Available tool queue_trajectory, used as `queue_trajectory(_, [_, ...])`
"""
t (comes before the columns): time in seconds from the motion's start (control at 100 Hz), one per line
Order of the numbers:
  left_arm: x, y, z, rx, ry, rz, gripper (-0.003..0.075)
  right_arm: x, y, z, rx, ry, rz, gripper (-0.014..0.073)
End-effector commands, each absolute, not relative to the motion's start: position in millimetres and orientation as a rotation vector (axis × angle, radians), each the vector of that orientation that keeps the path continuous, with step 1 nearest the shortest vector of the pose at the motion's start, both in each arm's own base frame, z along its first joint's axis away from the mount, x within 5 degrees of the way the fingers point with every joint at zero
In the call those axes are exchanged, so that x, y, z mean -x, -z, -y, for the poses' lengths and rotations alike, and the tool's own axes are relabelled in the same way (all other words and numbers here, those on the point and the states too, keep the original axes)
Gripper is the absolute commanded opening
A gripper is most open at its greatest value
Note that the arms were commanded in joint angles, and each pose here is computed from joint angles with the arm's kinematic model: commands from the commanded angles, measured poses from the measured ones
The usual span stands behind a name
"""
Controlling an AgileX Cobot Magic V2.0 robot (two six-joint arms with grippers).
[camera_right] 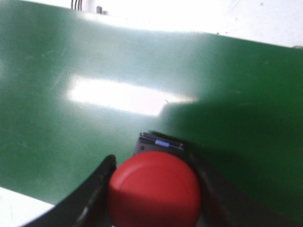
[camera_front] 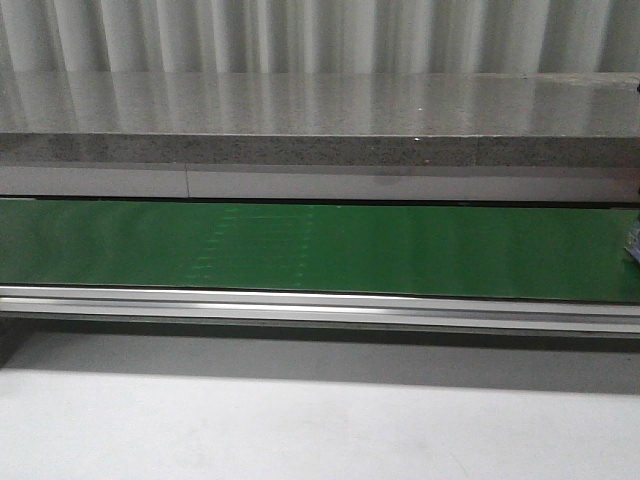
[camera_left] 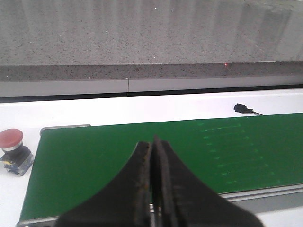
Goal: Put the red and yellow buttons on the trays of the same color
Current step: 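Grasp the red button at the belt's end with the right gripper, then carry the red button into the red tray and open the right gripper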
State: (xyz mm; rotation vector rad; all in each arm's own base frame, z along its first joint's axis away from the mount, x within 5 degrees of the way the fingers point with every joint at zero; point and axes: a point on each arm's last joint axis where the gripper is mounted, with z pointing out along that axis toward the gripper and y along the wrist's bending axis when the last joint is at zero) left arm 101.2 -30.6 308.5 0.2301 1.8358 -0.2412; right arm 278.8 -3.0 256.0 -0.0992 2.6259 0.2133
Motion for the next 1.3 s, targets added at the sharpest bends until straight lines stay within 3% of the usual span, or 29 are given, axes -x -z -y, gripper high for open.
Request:
queue_trajectory(0.0, [-102.4, -323.4, 31.5, -0.221, 0.255, -1.74, -0.002, -283.7, -275.7, 2.2, 0.077, -0.202, -2.515, 0.0065])
queue_trajectory(0.07, [-102.4, -323.4, 31.5, -0.221, 0.255, -1.74, -0.002, -283.6, -278.7, 2.7, 0.031, -0.208, -2.496, 0.0024])
queue_trajectory(0.23, [-102.4, -323.4, 31.5, -0.221, 0.255, -1.74, -0.002, -278.5, -296.4, 16.5, -0.143, -0.133, -2.419, 0.0023])
queue_trajectory(0.38, [-102.4, -323.4, 31.5, -0.221, 0.255, -1.74, -0.002, -278.7, -319.0, 48.8, -0.305, 0.027, -2.35, 0.0023])
queue_trajectory(0.7, [-102.4, -323.4, 31.5, -0.221, 0.255, -1.74, -0.002, -294.4, -359.9, 114.5, -0.503, 0.149, -2.152, 0.0023])
queue_trajectory(0.97, [-102.4, -323.4, 31.5, -0.221, 0.255, -1.74, -0.002, -310.5, -341.7, 179.4, -0.746, 0.191, -2.039, 0.0023])
queue_trajectory(1.16, [-102.4, -323.4, 31.5, -0.221, 0.255, -1.74, -0.002, -324.6, -311.3, 214.0, -0.883, 0.18, -1.962, 0.0023])
queue_trajectory(1.29, [-102.4, -323.4, 31.5, -0.221, 0.255, -1.74, -0.002, -340.3, -283.7, 225.4, -0.913, 0.171, -2.002, 0.0023])
